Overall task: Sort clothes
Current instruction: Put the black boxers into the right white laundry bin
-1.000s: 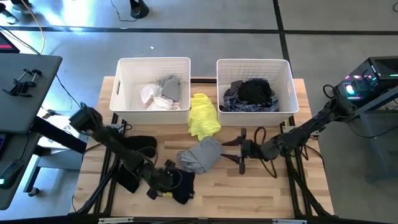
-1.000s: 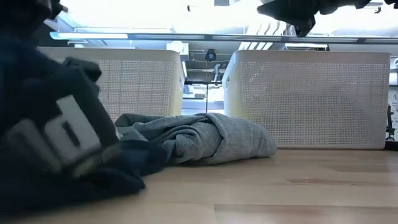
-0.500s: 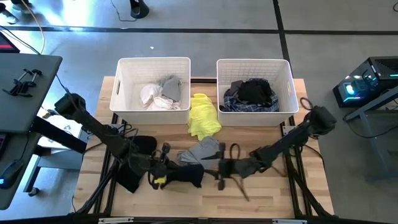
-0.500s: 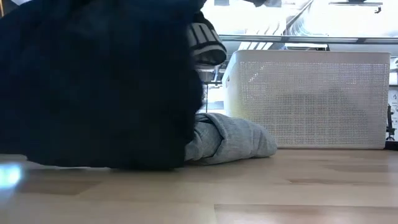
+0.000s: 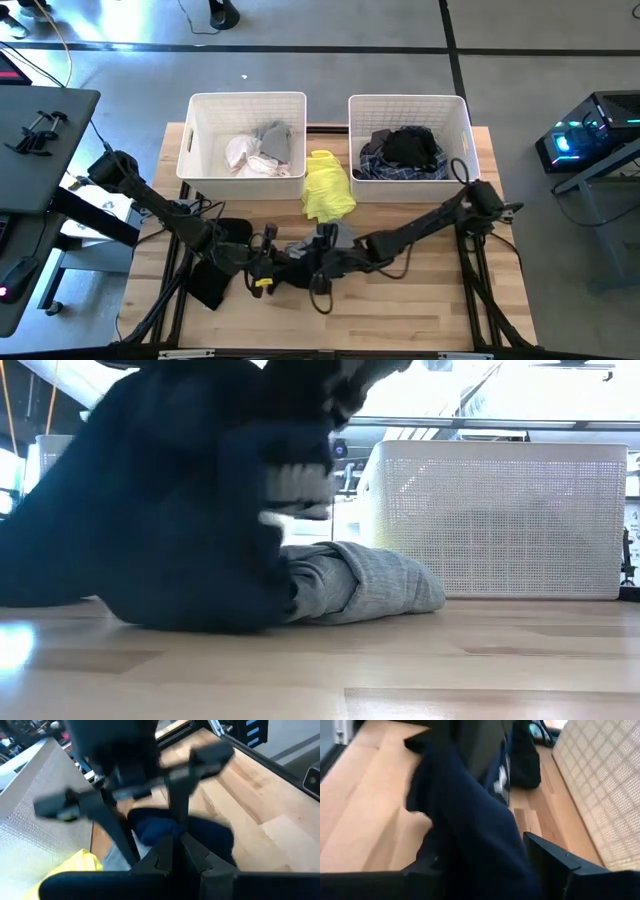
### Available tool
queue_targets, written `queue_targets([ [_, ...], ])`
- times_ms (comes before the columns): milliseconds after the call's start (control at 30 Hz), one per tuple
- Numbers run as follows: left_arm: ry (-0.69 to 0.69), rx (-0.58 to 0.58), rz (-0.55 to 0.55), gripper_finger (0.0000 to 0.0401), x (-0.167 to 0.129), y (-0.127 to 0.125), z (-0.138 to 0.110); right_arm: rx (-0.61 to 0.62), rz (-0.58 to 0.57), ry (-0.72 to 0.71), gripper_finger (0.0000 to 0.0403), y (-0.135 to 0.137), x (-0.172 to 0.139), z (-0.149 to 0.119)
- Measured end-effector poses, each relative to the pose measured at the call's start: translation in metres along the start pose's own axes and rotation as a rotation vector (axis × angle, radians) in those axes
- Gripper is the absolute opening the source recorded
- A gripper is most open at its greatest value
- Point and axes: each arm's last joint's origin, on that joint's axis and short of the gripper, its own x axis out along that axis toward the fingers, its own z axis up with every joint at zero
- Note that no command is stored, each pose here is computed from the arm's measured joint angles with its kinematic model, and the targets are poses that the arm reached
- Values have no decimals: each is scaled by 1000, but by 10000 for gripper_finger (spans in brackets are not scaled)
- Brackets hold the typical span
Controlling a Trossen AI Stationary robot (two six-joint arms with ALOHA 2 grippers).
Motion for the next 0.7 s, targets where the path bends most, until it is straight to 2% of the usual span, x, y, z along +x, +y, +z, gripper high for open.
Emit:
queue_targets([
  [100, -5, -1, -1, 3, 0, 0, 1, 16, -6, 19, 153, -1, 9, -4],
  [233, -4, -11, 4, 6, 0, 0, 1, 33, -20, 14, 60, -1, 9, -3],
  [300, -19, -72, 22, 16, 0, 1, 2, 36, -44, 8, 18, -2, 5, -1],
  [367, -36, -122, 29, 33, -2, 2, 5, 29, -66, 13, 15, -2, -2, 1],
  [500, -53, -137, 39, 81, -6, 4, 9, 29, -147, 30, 17, -7, -27, 10],
  [633, -54, -204, 187, 125, -16, 13, 12, 8, -294, -9, 6, -16, -72, 28],
  [700, -22, -201, 242, 139, -20, 16, 10, -4, -396, -43, 9, -23, -99, 37],
])
